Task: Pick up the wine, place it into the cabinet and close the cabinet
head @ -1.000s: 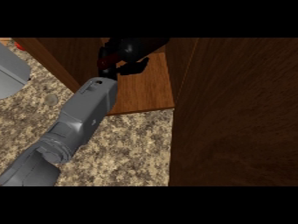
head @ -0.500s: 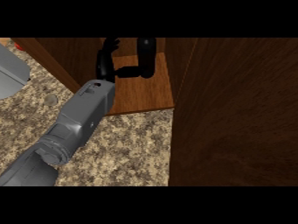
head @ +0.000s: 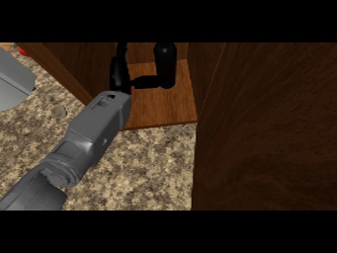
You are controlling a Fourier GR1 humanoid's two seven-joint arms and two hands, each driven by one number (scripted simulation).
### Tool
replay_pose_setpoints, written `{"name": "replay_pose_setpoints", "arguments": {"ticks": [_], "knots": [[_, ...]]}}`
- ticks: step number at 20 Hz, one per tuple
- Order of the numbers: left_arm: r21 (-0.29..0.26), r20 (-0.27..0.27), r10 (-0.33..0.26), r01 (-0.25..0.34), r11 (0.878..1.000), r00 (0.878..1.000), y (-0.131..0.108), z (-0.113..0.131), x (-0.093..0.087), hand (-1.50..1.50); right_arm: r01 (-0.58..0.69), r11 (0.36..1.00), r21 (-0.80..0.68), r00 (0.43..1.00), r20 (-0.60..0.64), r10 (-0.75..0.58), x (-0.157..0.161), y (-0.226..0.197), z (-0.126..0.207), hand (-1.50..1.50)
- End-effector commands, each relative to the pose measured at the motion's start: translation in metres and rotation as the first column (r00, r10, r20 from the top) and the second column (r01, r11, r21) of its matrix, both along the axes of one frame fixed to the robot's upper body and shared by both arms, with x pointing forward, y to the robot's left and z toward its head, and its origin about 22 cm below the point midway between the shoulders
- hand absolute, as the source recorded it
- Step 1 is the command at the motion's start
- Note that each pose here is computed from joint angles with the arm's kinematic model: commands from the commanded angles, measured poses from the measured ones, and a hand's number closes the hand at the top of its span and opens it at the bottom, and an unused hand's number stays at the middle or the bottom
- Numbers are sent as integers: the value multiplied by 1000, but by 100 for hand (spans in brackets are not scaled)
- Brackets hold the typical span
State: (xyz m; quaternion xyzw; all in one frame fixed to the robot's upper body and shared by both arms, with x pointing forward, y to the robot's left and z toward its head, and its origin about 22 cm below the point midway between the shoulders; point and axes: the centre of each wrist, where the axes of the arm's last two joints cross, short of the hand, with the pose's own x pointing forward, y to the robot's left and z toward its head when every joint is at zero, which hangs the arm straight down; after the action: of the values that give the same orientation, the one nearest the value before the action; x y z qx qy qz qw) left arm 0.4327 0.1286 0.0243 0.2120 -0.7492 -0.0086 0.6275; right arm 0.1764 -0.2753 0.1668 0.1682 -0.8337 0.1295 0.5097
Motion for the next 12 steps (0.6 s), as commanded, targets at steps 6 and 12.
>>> {"name": "replay_pose_setpoints", "arguments": {"ticks": [6, 12], "knots": [[-48, 35, -49, 50, 998, 998, -14, -3, -4, -150, -22, 1000, 3, 1000, -14, 22, -3, 4, -4, -150], [-77, 81, -83, 89, 993, 993, -22, 2, -3, -150, 9, 1000, 11, 1000, -9, -9, -5, 3, -3, -150]]}}
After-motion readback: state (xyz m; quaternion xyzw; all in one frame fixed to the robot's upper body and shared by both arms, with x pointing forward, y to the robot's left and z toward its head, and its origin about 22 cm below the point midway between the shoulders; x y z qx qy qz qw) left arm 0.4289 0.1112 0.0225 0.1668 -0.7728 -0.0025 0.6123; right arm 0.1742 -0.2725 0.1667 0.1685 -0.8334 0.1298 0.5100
